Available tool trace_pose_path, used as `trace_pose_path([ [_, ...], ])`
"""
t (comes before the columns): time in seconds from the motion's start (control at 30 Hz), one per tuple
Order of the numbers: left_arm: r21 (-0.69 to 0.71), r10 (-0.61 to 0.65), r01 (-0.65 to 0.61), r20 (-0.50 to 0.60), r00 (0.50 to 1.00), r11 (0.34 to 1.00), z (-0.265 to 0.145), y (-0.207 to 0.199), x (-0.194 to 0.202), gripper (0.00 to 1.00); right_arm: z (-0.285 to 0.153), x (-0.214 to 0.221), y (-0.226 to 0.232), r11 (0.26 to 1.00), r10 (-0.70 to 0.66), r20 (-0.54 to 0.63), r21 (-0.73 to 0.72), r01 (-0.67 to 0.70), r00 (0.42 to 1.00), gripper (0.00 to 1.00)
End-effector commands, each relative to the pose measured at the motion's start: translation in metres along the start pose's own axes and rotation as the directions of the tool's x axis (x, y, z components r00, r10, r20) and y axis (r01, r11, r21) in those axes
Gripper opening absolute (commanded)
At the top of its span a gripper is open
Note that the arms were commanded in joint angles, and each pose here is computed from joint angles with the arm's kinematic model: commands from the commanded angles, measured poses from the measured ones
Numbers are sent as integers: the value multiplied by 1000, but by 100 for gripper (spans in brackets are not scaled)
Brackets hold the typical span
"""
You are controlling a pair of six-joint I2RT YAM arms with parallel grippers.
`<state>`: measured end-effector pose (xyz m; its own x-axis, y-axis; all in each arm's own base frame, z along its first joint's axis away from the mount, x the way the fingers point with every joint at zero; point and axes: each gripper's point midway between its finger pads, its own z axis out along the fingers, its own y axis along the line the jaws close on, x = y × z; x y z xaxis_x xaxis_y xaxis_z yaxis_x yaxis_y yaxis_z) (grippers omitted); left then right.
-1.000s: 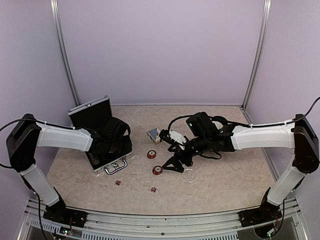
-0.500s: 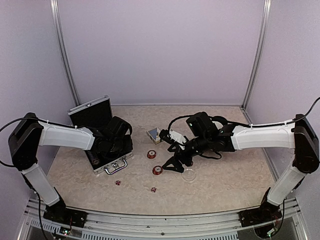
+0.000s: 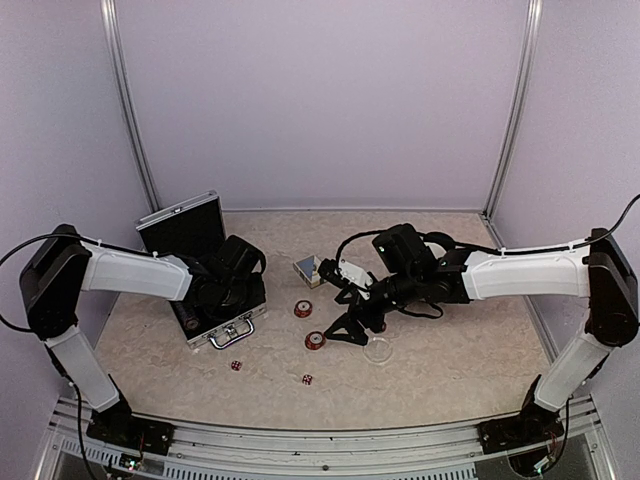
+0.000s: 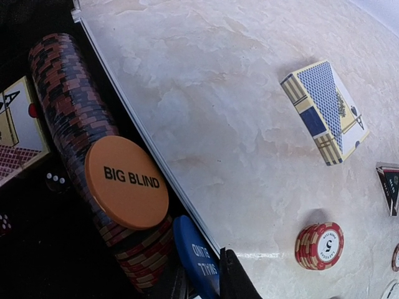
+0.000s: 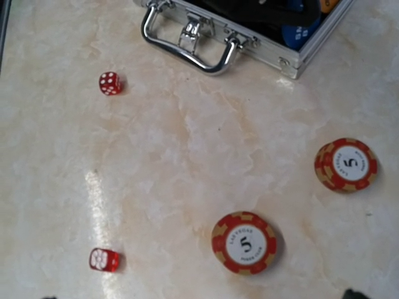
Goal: Pack up texas hold em set
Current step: Adjust the chip case at the center of the board.
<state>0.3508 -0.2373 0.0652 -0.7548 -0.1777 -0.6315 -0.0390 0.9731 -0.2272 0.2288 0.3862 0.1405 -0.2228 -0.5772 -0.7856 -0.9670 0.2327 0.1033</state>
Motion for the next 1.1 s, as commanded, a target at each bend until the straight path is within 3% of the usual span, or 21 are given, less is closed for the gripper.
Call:
trace_pose_path([
  [0.0, 6, 4, -5, 18, 1000, 1000, -6, -6, -7, 17, -4, -3, 0, 1000, -14, 24, -3, 14, 1000, 99],
  [0.3, 20, 2, -2, 22, 1000, 1000, -11, -11, -10, 9, -3, 0, 1, 1000, -10, 20, -10, 10, 1000, 99],
  [1.07, -12, -6, 7, 33, 999, 1000, -36, -10, -11, 0, 0, 1, 4, 999, -12, 24, -36, 13, 1000, 99],
])
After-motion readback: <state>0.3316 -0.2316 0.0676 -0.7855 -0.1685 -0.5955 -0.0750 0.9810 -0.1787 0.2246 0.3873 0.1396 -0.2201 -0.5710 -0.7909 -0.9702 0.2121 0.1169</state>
